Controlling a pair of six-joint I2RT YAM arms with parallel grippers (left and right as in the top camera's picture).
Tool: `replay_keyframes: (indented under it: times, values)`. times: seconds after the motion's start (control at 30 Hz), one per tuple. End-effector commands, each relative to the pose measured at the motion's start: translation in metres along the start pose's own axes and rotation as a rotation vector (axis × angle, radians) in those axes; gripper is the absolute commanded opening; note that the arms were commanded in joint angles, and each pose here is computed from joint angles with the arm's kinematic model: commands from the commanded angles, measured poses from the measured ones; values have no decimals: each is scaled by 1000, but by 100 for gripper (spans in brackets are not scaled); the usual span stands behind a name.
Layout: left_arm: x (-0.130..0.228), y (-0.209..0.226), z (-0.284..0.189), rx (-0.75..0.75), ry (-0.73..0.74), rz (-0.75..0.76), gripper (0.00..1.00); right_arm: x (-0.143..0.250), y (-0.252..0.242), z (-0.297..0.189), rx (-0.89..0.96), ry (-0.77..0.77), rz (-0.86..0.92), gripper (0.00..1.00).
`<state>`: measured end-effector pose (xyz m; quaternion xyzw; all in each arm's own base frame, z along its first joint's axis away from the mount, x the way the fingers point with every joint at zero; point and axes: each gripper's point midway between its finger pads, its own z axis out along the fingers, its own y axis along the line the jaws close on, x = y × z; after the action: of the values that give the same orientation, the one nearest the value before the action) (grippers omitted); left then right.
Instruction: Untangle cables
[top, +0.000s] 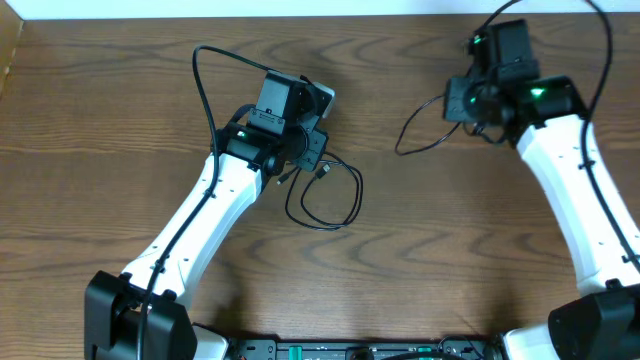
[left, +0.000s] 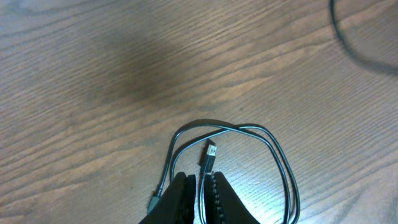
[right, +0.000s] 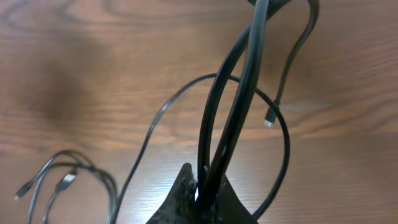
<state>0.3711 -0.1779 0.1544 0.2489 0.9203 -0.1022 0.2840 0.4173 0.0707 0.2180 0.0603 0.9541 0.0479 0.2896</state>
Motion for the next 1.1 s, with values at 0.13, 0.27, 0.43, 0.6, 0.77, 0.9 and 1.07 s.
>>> replay_keyframes:
  times: [0.13,0.27,0.43,0.6,0.77,0.9,1.07]
  values:
    - [4,2,-1,-7,12,-65,16,-50,-90,-40,154,-131,97,1]
    - [4,-2,-1,0,12,-76,24,-62,-137,-56,214,-169,171,1]
    - [3,-13,0,16,14,-54,24,-70,-180,-74,279,-208,211,1]
    - [3,-33,1,44,17,-12,24,-73,-225,-89,356,-245,246,1]
    - [4,-49,2,66,21,20,24,-68,-271,-104,443,-267,297,1]
    - [5,-62,2,84,23,42,24,-61,-310,-120,514,-283,330,1]
    - [6,-78,2,107,25,70,24,-45,-360,-141,598,-308,419,1]
